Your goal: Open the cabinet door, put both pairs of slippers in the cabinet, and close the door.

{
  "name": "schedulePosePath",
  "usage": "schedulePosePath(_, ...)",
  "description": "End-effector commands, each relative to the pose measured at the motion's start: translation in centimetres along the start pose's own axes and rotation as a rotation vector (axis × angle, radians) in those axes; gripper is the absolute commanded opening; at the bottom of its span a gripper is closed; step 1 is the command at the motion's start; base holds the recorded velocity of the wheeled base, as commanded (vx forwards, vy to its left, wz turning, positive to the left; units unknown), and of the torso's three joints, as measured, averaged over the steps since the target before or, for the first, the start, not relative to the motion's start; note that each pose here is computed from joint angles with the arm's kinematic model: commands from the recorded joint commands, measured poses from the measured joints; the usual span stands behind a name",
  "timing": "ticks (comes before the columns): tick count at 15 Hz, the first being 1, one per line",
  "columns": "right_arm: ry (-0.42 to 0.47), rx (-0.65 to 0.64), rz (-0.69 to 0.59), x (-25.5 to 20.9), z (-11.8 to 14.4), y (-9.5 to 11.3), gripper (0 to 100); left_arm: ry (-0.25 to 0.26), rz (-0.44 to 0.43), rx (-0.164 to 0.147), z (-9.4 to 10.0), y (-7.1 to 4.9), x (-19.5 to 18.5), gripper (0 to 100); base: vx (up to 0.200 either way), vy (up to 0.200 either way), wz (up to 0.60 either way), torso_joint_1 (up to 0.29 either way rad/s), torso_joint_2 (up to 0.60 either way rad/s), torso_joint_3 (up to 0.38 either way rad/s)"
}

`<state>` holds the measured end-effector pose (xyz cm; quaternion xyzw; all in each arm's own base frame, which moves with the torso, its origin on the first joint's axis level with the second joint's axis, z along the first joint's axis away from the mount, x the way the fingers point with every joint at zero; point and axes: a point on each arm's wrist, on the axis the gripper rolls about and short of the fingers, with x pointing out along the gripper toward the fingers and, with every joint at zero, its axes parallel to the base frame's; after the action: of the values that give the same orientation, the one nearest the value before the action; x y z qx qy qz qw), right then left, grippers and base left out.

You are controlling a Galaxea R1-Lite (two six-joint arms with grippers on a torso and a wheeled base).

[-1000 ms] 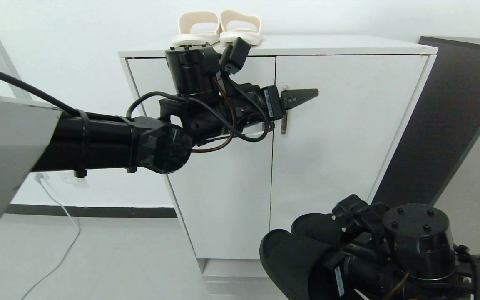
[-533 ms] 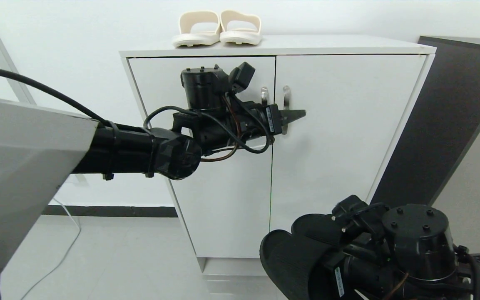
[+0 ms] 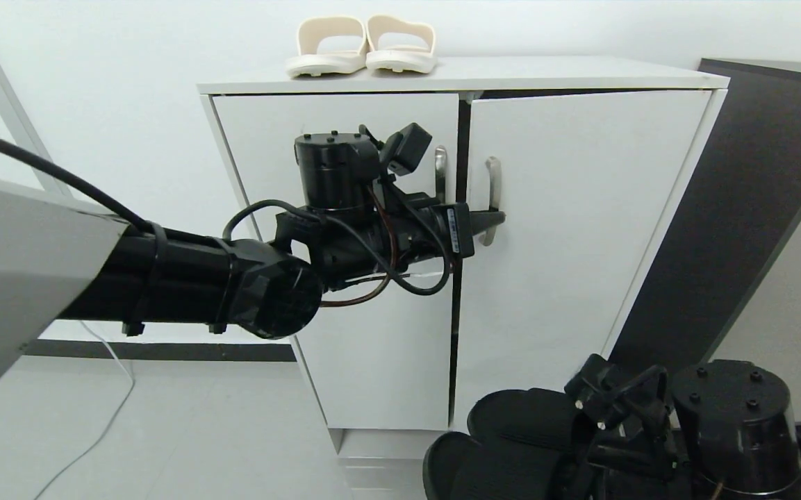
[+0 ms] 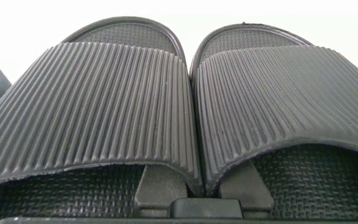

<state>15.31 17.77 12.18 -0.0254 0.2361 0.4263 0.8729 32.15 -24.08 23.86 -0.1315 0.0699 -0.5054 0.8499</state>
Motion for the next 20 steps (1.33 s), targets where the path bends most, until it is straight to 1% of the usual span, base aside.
schedulePosePath(1,-0.007,-0.017,0.018,-0.7,-0.1,0.1,0,-0.017,-0.034,0.014,0.5,-2.4,-1.9,0,0.000,0.000,0.00,0.000,0.00,0.000)
schedulePosePath(3,-0.003,-0.025,0.022,-0.7,-0.2,0.1,0,-0.036,-0.026,0.021,0.5,-3.8,-3.3,0,0.000,0.000,0.00,0.000,0.00,0.000)
schedulePosePath(5,-0.001,-0.027,0.023,-0.7,-0.2,0.1,0,-0.044,-0.020,0.023,0.6,-4.5,-4.8,0,0.000,0.000,0.00,0.000,0.00,0.000)
schedulePosePath(6,0.002,-0.027,0.024,-0.7,-0.3,0.1,0,-0.043,-0.018,0.021,0.6,-4.6,-5.2,0,0.000,0.000,0.00,0.000,0.00,0.000)
schedulePosePath(7,0.002,-0.028,0.025,-0.7,-0.3,0.2,0,-0.044,-0.009,0.021,0.6,-4.3,-5.4,0,0.000,0.000,0.00,0.000,0.00,0.000)
schedulePosePath(8,0.002,-0.028,0.027,-0.7,-0.3,0.2,0,-0.046,0.008,0.020,0.7,-3.8,-5.5,0,0.000,0.000,0.00,0.000,0.00,0.000)
schedulePosePath(9,0.003,-0.032,0.029,-0.7,-0.3,0.3,0,-0.047,0.029,0.017,0.7,-2.8,-5.3,0,0.000,0.000,0.00,0.000,0.00,0.000)
schedulePosePath(12,0.012,-0.058,0.041,-0.4,-0.4,0.6,0,-0.069,0.099,0.011,1.0,-0.6,-4.4,0,0.000,0.000,0.00,0.000,0.00,0.000)
schedulePosePath(13,0.014,-0.062,0.044,-0.4,-0.5,0.6,0,-0.070,0.103,0.010,1.0,-0.2,-3.9,0,0.000,0.000,0.00,0.000,0.00,0.000)
schedulePosePath(16,0.014,-0.064,0.045,-0.4,-0.5,0.7,0,-0.092,0.098,0.020,1.2,1.1,-1.6,0,0.000,0.000,0.00,0.000,0.00,0.000)
schedulePosePath(18,0.021,-0.067,0.050,-0.3,-0.6,0.8,0,-0.092,0.088,0.020,1.0,1.3,-0.5,0,0.000,0.000,0.00,0.000,0.00,0.000)
schedulePosePath(19,0.021,-0.067,0.051,-0.3,-0.6,0.8,0,-0.088,0.088,0.015,0.8,1.4,-0.4,0,0.000,0.000,0.00,0.000,0.00,0.000)
schedulePosePath(20,0.024,-0.068,0.052,-0.2,-0.6,0.8,0,-0.088,0.080,0.013,0.8,1.2,-0.1,0,0.000,0.000,0.00,0.000,0.00,0.000)
